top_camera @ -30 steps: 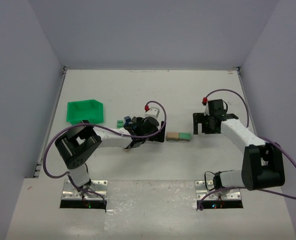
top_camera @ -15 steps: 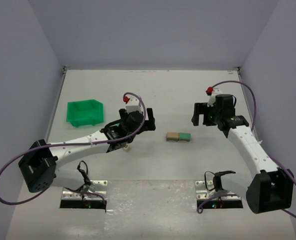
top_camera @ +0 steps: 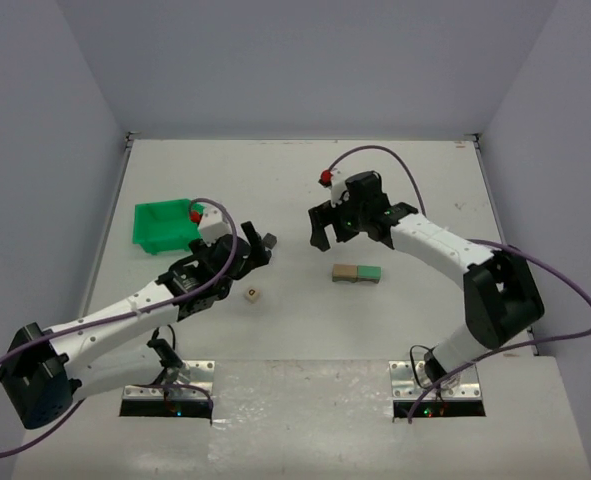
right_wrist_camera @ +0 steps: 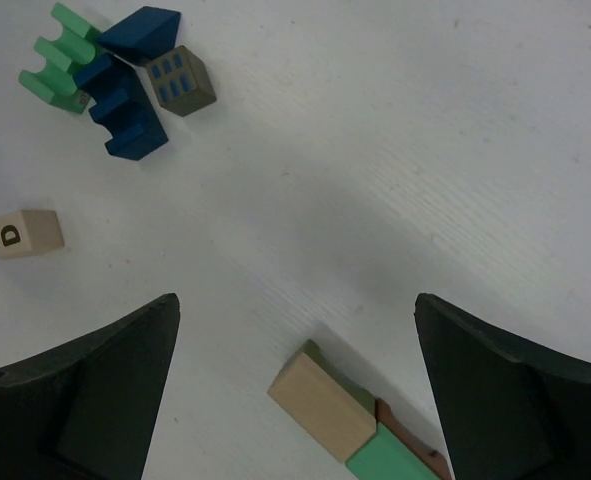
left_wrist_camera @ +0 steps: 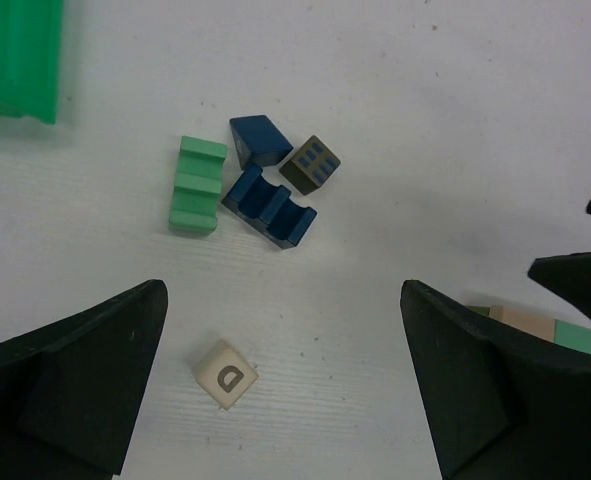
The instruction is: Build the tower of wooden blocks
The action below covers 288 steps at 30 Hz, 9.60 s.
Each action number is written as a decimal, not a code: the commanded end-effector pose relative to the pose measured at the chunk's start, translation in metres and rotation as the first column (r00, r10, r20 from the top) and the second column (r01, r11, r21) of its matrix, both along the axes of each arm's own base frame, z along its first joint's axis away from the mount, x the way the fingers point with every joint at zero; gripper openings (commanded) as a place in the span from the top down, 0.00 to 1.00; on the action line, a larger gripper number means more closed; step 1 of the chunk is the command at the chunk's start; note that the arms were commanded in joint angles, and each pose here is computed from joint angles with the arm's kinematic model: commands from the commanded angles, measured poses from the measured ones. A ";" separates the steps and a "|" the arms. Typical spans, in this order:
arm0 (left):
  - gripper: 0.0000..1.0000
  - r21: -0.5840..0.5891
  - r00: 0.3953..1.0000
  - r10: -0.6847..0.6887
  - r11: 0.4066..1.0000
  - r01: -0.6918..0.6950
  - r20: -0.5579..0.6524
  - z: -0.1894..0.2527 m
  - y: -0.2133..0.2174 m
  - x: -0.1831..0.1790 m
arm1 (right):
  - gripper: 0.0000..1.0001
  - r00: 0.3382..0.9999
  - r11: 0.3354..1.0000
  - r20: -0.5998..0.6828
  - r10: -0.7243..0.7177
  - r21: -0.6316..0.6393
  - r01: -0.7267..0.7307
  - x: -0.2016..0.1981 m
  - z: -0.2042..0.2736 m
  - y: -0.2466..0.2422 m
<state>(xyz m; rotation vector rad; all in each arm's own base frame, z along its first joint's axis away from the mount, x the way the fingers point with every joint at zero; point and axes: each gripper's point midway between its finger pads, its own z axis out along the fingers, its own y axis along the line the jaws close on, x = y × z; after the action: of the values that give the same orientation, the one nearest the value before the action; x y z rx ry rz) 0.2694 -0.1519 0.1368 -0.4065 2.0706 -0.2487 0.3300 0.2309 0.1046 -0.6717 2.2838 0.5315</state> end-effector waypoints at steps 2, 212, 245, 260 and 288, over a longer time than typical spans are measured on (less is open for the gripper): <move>0.00 -0.046 0.997 0.072 0.996 -0.071 0.021 -0.004 0.018 -0.002 | 0.01 0.989 0.989 0.042 0.140 0.036 -0.142 0.006 0.002 0.054; 1.00 0.347 0.848 -0.409 0.783 0.516 -0.337 -0.051 -0.092 -0.018 | 0.01 0.870 0.894 0.228 -0.437 0.004 0.448 -0.018 0.080 -0.120; 0.12 0.361 0.790 -0.527 0.703 0.612 -0.313 -0.046 -0.135 -0.001 | 0.01 0.918 0.941 0.226 -0.324 -0.025 0.339 -0.018 0.076 -0.108; 0.00 0.125 0.999 -0.037 0.991 0.039 -0.019 0.031 0.000 0.034 | 0.01 0.400 0.650 0.570 0.718 -0.343 -0.678 -0.056 0.134 -0.008; 0.00 0.117 0.964 0.250 0.959 -0.259 0.089 0.030 0.075 0.010 | 0.18 0.193 0.210 0.090 0.977 -0.271 -0.939 -0.075 -0.081 0.084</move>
<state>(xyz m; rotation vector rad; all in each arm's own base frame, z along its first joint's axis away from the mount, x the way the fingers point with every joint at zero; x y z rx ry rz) 0.2728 -0.0777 0.1604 -0.5603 1.9587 0.0194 0.2387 0.3047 0.0267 -2.1894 1.3617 0.8080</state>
